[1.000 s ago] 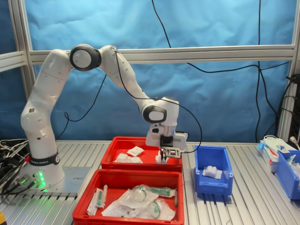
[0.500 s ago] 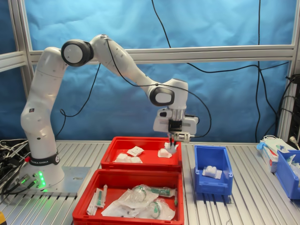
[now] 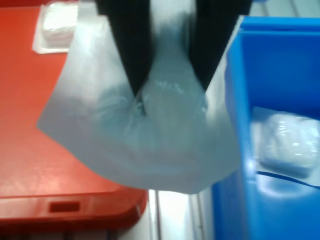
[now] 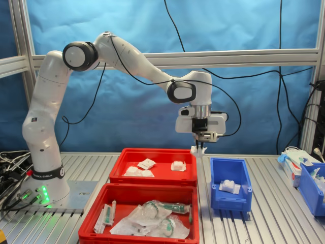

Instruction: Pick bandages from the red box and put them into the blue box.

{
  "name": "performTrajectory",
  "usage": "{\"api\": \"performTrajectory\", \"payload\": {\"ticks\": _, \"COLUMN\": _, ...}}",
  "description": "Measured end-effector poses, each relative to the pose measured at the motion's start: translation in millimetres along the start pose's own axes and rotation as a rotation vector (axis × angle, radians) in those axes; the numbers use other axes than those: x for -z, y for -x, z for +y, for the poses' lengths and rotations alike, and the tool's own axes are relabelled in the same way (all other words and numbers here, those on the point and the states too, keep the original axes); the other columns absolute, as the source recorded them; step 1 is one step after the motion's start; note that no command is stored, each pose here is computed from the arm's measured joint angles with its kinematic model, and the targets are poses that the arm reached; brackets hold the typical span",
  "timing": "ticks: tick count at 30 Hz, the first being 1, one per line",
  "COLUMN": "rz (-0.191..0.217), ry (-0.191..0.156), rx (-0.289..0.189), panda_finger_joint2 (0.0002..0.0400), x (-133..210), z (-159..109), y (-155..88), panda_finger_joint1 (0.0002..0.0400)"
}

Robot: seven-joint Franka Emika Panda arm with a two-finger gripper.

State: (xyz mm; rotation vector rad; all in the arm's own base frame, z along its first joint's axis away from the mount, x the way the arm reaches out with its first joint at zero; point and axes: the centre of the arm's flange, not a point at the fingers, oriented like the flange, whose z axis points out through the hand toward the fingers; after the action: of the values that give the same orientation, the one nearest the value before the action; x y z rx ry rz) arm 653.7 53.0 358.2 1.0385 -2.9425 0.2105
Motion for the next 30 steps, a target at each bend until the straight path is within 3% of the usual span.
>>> {"api": "performTrajectory", "payload": {"ticks": 17, "rz": -0.096, "ry": -0.074, "rx": -0.067, "panda_finger_joint2": 0.0049, "x": 49, "z": -49, "y": 13, "panda_finger_joint1": 0.0049}}
{"api": "performTrajectory", "payload": {"ticks": 30, "rz": -0.11, "ry": -0.122, "rx": -0.075, "panda_finger_joint2": 0.0049, "x": 33, "z": -71, "y": 40, "panda_finger_joint1": 0.0049}}
